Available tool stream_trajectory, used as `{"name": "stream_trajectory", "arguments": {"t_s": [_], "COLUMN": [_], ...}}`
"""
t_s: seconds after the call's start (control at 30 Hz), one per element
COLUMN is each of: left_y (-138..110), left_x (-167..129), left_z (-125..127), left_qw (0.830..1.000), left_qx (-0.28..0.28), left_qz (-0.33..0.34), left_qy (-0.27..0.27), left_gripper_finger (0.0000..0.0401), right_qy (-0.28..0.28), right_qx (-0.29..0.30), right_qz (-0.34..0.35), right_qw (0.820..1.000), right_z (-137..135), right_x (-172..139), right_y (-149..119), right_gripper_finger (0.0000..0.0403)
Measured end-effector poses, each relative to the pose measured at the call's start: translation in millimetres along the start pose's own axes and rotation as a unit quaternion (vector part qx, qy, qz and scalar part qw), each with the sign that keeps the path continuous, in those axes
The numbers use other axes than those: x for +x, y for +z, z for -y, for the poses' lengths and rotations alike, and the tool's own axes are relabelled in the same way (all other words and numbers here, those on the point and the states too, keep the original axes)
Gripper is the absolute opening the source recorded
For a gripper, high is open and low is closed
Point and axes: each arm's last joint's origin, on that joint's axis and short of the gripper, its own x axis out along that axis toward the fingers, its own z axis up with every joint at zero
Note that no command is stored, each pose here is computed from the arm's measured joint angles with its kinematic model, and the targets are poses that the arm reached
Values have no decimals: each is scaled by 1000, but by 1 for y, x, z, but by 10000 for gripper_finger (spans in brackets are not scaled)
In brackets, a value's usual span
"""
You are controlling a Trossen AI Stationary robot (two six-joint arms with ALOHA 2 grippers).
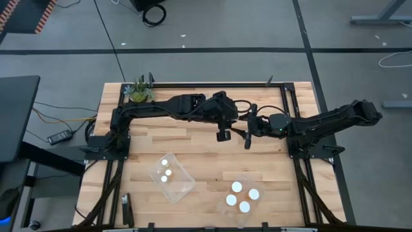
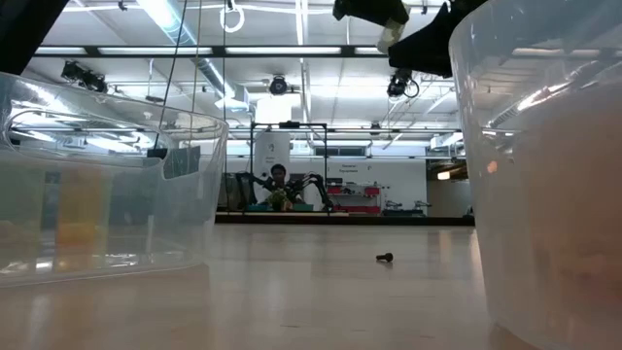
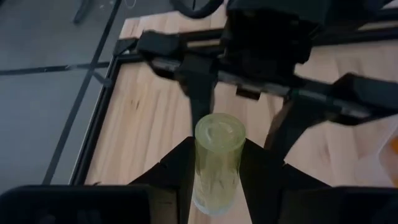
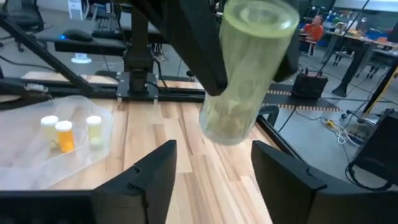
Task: Pick and place medicine bottles into bin by pill shape (circle, oval)
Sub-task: Adjust the small yellow pill bottle
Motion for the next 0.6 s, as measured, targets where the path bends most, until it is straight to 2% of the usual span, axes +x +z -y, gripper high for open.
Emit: {"name": "stream_trajectory", "arguments": {"t_s": [0.17, 0.3, 0.6], "left_y": [3, 6, 7], "left_x": [0, 0, 0], "left_z": [0, 0, 2], "left_qw": [1000, 999, 999], "left_qx": [-6, -18, -21], "left_qz": [17, 34, 37], "left_qy": [-8, -20, -24], "left_gripper_finger": [115, 112, 116], "right_qy": [-2, -4, -13], "right_qx": [6, 8, 5], "right_qz": [13, 21, 41], "right_qw": [1000, 1000, 999], "right_z": [0, 1, 1], "right_x": [0, 0, -1], "right_y": [3, 4, 8], "right_gripper_finger": [243, 249, 205]}}
